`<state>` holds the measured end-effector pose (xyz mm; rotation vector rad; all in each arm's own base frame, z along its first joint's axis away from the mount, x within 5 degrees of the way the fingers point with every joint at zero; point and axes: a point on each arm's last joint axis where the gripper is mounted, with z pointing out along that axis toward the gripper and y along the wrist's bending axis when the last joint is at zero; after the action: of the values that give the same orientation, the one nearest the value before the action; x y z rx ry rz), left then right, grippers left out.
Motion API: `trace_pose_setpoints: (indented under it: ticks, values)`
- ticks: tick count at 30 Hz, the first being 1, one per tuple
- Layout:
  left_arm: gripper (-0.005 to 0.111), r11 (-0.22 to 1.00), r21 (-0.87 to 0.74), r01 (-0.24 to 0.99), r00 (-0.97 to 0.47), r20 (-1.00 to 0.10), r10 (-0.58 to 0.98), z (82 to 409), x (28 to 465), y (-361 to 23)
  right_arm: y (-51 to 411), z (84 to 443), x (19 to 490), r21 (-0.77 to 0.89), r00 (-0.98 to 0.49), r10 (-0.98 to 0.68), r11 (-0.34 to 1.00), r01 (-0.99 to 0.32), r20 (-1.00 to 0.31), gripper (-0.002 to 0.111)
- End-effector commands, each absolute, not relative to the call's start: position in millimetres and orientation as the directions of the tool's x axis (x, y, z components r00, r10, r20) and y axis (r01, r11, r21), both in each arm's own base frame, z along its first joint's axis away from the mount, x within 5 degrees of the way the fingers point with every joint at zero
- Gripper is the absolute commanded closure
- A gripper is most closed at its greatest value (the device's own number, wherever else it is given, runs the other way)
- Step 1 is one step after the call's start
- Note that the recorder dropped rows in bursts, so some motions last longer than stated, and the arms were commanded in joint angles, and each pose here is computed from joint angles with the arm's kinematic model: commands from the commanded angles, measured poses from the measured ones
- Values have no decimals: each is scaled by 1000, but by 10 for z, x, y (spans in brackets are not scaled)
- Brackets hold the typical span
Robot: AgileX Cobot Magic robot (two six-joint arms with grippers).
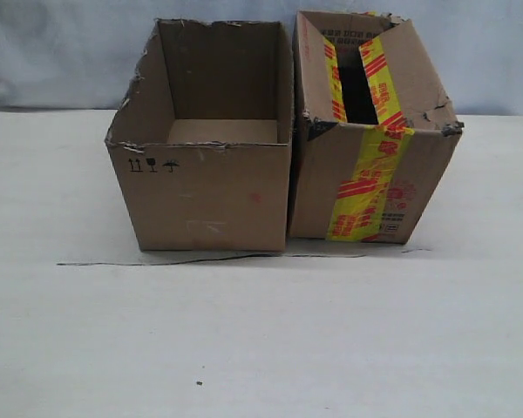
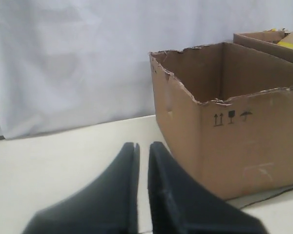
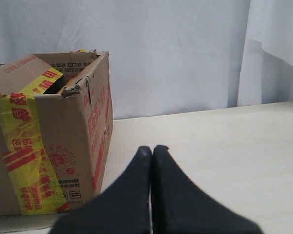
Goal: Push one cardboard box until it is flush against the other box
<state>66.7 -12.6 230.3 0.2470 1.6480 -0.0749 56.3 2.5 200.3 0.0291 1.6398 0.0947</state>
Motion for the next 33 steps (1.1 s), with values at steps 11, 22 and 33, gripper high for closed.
trace_pose_setpoints:
  ticks: [11,22,33]
  values:
    - [107,997,-66,-43,-212,-974,-73,1857,543,25,21,1998,563,84,-63,82,996,-31,-995,109]
    - [107,997,-57,-57,-213,-975,-68,1856,542,34,21,1998,563,84,-63,82,996,-31,-995,109]
    - [107,997,-55,-57,-213,-975,-66,1856,542,35,21,1998,563,84,-63,82,996,-31,-995,109]
